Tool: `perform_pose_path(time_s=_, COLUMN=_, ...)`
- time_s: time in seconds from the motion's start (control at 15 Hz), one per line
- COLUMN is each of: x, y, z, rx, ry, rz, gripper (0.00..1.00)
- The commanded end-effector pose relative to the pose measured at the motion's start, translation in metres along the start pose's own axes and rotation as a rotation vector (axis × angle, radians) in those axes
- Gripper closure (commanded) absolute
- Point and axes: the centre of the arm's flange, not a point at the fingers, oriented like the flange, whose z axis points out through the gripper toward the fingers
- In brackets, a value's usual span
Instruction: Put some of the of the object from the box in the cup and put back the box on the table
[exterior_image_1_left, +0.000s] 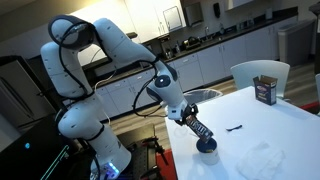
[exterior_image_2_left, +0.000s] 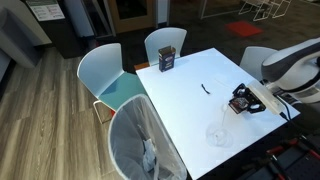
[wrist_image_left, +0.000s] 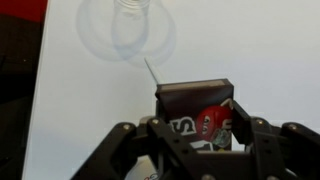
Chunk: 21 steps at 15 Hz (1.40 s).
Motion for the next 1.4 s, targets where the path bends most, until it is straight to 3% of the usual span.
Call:
perform_pose_path(time_s=0.0, x=0.003, y=0.011, z=0.011, rx=0.051, ry=-0.017, rz=0.013, gripper=0.63)
perform_pose_path(time_s=0.87, x=0.002, y=0.040, z=-0.005, rx=0.200, ry=-0.010, rz=0.070, gripper=0.63)
perform_pose_path(time_s=1.13, x=-0.001, y=0.042, z=-0.009, rx=0.264, ry=0.009, rz=0.022, gripper=0.63)
perform_pose_path(time_s=1.2, x=0.005, y=0.035, z=-0.008, rx=0.194, ry=0.011, rz=0.056, gripper=0.38)
perform_pose_path(time_s=1.33, x=0.004, y=0.034, z=-0.011, rx=0.215, ry=0.017, rz=0.033, gripper=0.38)
